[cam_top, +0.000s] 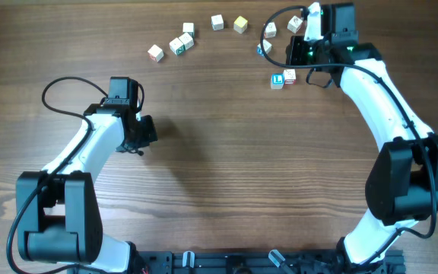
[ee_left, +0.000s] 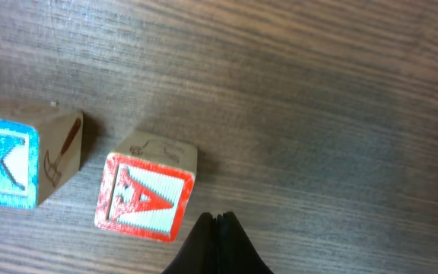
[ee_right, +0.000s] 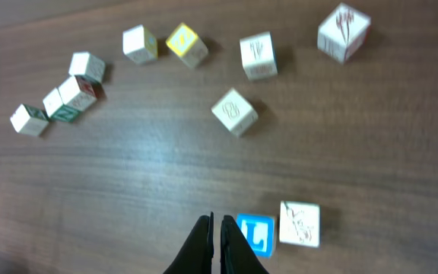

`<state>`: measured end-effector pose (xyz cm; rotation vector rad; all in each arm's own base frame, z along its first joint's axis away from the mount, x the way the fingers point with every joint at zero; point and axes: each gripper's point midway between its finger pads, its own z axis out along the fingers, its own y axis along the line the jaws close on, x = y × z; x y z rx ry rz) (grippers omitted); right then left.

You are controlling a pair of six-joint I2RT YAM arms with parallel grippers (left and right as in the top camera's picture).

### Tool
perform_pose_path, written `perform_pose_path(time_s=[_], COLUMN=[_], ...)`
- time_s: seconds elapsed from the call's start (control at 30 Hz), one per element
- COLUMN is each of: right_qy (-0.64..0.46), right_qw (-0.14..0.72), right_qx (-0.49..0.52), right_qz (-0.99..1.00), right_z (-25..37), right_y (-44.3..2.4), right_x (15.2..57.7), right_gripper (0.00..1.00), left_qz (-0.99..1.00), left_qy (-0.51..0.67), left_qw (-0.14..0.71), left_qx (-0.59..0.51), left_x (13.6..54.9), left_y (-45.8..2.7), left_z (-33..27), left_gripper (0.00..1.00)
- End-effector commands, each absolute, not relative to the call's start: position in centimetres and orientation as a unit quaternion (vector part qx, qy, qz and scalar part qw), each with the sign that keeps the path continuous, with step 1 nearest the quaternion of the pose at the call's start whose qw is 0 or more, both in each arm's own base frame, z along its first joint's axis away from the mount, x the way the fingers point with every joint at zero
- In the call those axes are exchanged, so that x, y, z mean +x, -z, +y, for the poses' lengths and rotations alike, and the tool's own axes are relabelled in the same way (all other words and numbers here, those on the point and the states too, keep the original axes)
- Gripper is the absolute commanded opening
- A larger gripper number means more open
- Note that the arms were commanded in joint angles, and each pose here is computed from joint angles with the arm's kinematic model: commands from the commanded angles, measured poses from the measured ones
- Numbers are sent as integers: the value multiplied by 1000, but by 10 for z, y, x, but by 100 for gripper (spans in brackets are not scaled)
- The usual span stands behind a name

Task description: Form a horizontal line

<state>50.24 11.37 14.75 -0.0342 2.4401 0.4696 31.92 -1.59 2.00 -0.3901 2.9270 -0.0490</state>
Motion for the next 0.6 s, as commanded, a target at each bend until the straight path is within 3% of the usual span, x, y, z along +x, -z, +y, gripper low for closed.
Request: perform_pose_path(time_s=[0.0, 0.3, 0.4, 0.47, 0.5, 0.53, 0.57], right_qy=[-171, -171, -171, -171, -171, -171, -172], right_qw=[342, 316, 313, 310, 309, 306, 303], right_qx=[-27, -31, -31, -31, -31, -30, -30], right_qz=[923, 933, 934, 935, 935, 936, 937], right_z=[117, 126, 127, 127, 127, 127, 127], right_y=[-161, -134, -130, -128, -127, -126, -126], right_x=[513, 512, 512, 511, 510, 509, 508], right_gripper=[7, 11, 22, 45, 72, 93, 100], left_qz=[989, 989, 989, 988, 988, 988, 988], left_qy=[21, 18, 10, -3, -4, -5, -5], left_qw=[97, 110, 111, 112, 111, 110, 109], left_qx=[-111, -99, -101, -103, -104, -105, -105], left_x=[322, 328, 328, 328, 327, 327, 326], left_y=[-16, -18, -18, -18, -18, -17, -17], left_z=[-19, -18, -15, -10, -9, -8, -8], left_gripper=[4, 4, 4, 4, 4, 4, 4])
